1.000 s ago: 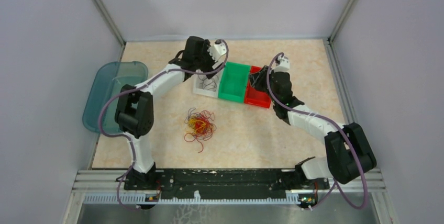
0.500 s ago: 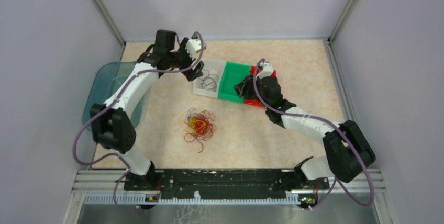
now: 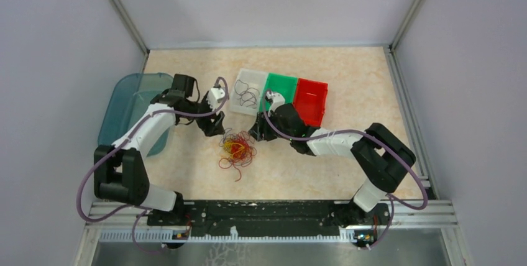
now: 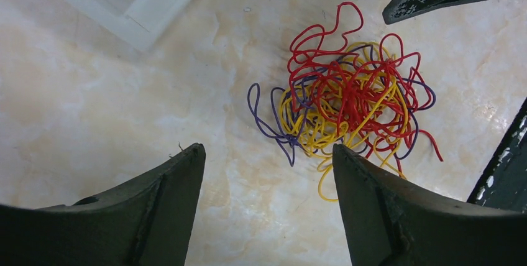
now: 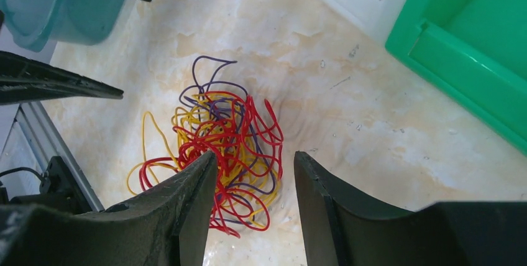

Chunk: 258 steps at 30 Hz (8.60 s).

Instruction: Untangle the cables

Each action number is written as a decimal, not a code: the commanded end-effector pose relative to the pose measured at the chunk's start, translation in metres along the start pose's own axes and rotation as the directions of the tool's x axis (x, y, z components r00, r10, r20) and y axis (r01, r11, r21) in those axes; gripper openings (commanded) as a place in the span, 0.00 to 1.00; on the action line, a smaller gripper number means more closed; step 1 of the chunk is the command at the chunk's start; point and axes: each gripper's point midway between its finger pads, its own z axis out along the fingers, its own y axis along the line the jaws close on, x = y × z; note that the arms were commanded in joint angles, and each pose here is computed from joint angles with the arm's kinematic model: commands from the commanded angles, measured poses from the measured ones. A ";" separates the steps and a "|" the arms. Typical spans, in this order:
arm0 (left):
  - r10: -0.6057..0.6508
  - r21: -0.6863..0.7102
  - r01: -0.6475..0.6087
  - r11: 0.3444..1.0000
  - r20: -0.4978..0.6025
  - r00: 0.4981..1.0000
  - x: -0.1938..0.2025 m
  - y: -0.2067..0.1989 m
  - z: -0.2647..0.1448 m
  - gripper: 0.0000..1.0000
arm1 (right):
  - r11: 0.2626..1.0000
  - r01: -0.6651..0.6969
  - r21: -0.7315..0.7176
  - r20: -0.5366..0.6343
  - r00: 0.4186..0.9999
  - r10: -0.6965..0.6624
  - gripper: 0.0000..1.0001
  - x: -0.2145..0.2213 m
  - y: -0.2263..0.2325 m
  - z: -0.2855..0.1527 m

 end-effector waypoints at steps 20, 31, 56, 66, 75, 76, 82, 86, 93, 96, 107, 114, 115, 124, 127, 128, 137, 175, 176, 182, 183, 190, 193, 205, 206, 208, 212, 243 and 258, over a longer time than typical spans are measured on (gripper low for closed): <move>-0.160 0.037 0.161 0.986 -0.025 0.987 0.033 0.013 0.056 0.52 | 1.000 0.012 -0.005 0.169 0.986 -0.011 0.49 -0.050 0.017 -0.025; -0.177 0.055 0.179 0.982 -0.043 0.983 0.036 0.012 0.067 0.23 | 1.000 0.009 0.004 0.185 0.983 -0.010 0.42 -0.053 0.016 -0.028; 0.092 0.118 -0.122 0.985 0.236 0.967 -0.118 -0.096 -0.042 0.00 | 0.971 0.081 -0.225 0.329 0.944 -0.002 0.67 -0.087 0.070 -0.064; 0.181 0.083 -0.215 0.973 0.298 0.937 -0.166 -0.110 -0.069 0.00 | 0.931 0.133 -0.339 0.346 0.938 -0.008 0.68 -0.089 0.095 -0.083; 0.197 -0.019 -0.201 0.979 0.321 0.926 -0.181 -0.104 -0.077 0.00 | 0.932 0.125 -0.341 0.379 0.925 0.014 0.68 -0.090 0.093 -0.098; 0.199 -0.017 -0.205 0.979 0.328 0.923 -0.184 -0.106 -0.079 0.00 | 0.933 0.125 -0.338 0.383 0.923 0.015 0.68 -0.091 0.093 -0.099; 0.175 0.039 -0.208 0.977 0.398 0.900 -0.211 -0.125 -0.099 0.00 | 0.942 0.114 -0.316 0.384 0.923 0.017 0.67 -0.100 0.093 -0.089; 0.161 0.065 -0.206 0.976 0.417 0.894 -0.220 -0.134 -0.109 0.00 | 0.956 0.102 -0.276 0.382 0.924 0.012 0.66 -0.106 0.089 -0.080; 0.150 0.091 -0.212 0.973 0.448 0.881 -0.229 -0.146 -0.122 0.00 | 0.980 0.058 -0.189 0.385 0.923 0.020 0.65 -0.117 0.077 -0.061; 0.161 0.095 -0.231 0.968 0.472 0.867 -0.237 -0.151 -0.131 0.00 | 0.982 0.054 -0.178 0.406 0.913 0.023 0.65 -0.123 0.080 -0.055; 0.263 -0.056 -0.298 0.953 0.643 0.719 -0.305 -0.152 -0.192 0.00 | 0.993 0.020 -0.114 0.370 0.929 0.024 0.65 -0.098 0.077 -0.020; 0.356 -0.199 -0.324 0.925 0.754 0.552 -0.345 -0.155 -0.242 0.00 | 0.996 0.015 -0.088 0.346 0.938 0.017 0.64 -0.086 0.067 -0.009; 0.375 -0.234 -0.316 0.919 0.765 0.523 -0.351 -0.154 -0.251 0.00 | 0.997 0.010 -0.083 0.341 0.940 0.019 0.64 -0.082 0.064 -0.008; 0.586 -0.534 -0.250 0.808 0.776 0.234 -0.388 -0.152 -0.334 0.00 | 0.998 -0.019 -0.057 0.297 0.954 0.035 0.62 -0.052 0.047 0.000; 0.631 -0.594 -0.222 0.773 0.757 0.170 -0.394 -0.154 -0.355 0.00 | 0.998 -0.021 -0.062 0.298 0.954 0.039 0.62 -0.048 0.046 -0.001; 0.639 -0.606 -0.212 0.767 0.753 0.158 -0.396 -0.154 -0.360 0.00 | 0.998 -0.023 -0.061 0.296 0.954 0.040 0.62 -0.047 0.045 -0.002; 0.738 -0.731 -0.103 0.675 0.671 0.067 -0.399 -0.149 -0.399 0.00 | 0.999 -0.034 -0.032 0.264 0.964 0.041 0.60 -0.029 0.035 0.000; 0.946 -0.965 0.193 0.177 0.113 -0.305 -0.439 -0.189 -0.523 0.00 | 0.992 -0.065 0.112 0.006 0.998 0.065 0.00 0.100 -0.023 0.021; 0.946 -0.965 0.194 0.174 0.109 -0.305 -0.441 -0.188 -0.522 0.00 | 0.991 -0.061 0.122 0.014 0.998 0.060 0.00 0.098 -0.025 0.019; 0.952 -0.973 0.099 0.210 0.181 -0.245 -0.441 -0.175 -0.493 0.00 | 0.999 0.024 0.042 0.179 0.983 -0.031 0.34 0.031 0.009 -0.017; 0.953 -0.973 0.079 0.216 0.193 -0.235 -0.438 -0.173 -0.483 0.00 | 0.999 0.044 0.022 0.210 0.977 -0.048 0.46 0.019 0.017 -0.025; 0.945 -0.966 -0.023 0.256 0.255 -0.203 -0.426 -0.167 -0.445 0.00 | 0.975 0.217 -0.048 0.271 0.942 -0.196 0.74 -0.040 0.060 -0.062; 0.944 -0.964 -0.029 0.263 0.264 -0.197 -0.426 -0.166 -0.443 0.00 | 0.948 0.293 -0.125 0.292 0.924 -0.247 0.75 -0.058 0.086 -0.068; 0.942 -0.966 -0.005 0.257 0.252 -0.221 -0.426 -0.174 -0.459 0.00 | 0.922 0.338 -0.190 0.323 0.908 -0.266 0.41 -0.082 0.116 -0.038; 0.942 -0.967 -0.003 0.254 0.249 -0.224 -0.427 -0.174 -0.461 0.00 | 0.922 0.332 -0.197 0.325 0.910 -0.258 0.37 -0.081 0.116 -0.036; 0.942 -0.968 0.004 0.249 0.242 -0.232 -0.427 -0.177 -0.466 0.00 | 0.924 0.315 -0.215 0.323 0.916 -0.237 0.34 -0.077 0.117 -0.033; 0.944 -0.972 0.028 0.235 0.221 -0.246 -0.429 -0.181 -0.477 0.00 | 0.926 0.268 -0.265 0.297 0.936 -0.186 0.33 -0.063 0.119 -0.024; 0.921 -0.914 -0.124 0.386 0.375 0.101 -0.421 -0.097 -0.350 0.00 | 0.985 0.056 0.166 0.125 0.989 -0.077 0.63 -0.015 -0.005 -0.060; 0.854 -0.865 -0.230 0.445 0.332 0.401 -0.381 -0.015 -0.201 0.00 | 0.934 -0.082 0.348 0.257 0.966 -0.011 0.61 -0.036 -0.065 -0.104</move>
